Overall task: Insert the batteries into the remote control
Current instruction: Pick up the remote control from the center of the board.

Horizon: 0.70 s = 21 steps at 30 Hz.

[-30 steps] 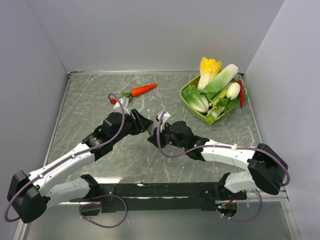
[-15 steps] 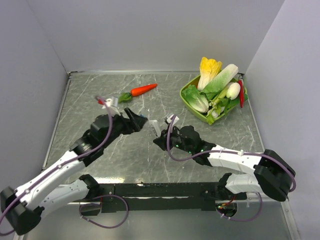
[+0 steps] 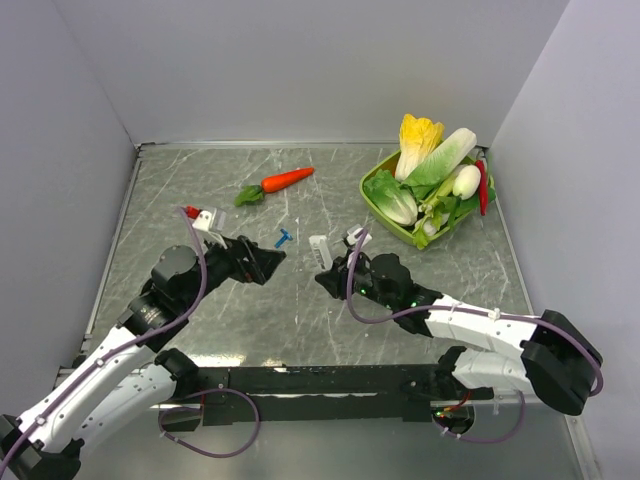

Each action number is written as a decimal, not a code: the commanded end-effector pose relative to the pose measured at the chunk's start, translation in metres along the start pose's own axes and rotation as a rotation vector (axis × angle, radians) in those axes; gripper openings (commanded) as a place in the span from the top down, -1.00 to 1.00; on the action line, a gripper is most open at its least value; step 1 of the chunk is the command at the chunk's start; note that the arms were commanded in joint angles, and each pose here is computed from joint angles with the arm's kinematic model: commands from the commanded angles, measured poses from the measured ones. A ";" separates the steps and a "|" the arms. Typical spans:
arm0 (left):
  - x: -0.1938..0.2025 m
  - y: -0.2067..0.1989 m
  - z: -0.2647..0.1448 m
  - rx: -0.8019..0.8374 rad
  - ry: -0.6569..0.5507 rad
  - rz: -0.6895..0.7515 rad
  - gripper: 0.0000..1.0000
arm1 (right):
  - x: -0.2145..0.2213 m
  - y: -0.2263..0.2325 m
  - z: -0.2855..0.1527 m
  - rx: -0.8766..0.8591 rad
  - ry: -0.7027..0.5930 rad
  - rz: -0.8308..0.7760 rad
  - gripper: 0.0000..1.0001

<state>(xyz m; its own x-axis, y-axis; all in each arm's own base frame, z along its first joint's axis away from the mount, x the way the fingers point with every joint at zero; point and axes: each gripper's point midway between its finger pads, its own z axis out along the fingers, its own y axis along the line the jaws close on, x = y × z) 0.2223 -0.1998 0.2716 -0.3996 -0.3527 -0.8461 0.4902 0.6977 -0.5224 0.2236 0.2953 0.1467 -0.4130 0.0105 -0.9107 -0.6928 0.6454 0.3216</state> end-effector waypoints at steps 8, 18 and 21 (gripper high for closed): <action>0.018 -0.069 -0.015 0.540 0.046 0.472 -0.94 | -0.031 0.026 -0.012 -0.146 -0.097 -0.115 1.00; 0.020 -0.081 -0.010 0.670 0.040 0.760 -0.94 | -0.043 0.043 -0.013 -0.229 -0.098 -0.166 1.00; 0.019 -0.082 -0.008 0.669 0.026 0.777 -0.95 | -0.049 0.048 -0.015 -0.248 -0.107 -0.177 1.00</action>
<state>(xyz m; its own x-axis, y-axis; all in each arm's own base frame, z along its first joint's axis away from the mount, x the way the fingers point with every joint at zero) 0.1723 -0.2539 0.2678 0.0267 0.1013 -0.9945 0.9573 0.2840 0.0546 0.1999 0.3046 0.1653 -0.3068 -0.0628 -0.9497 -0.8367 0.4934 0.2376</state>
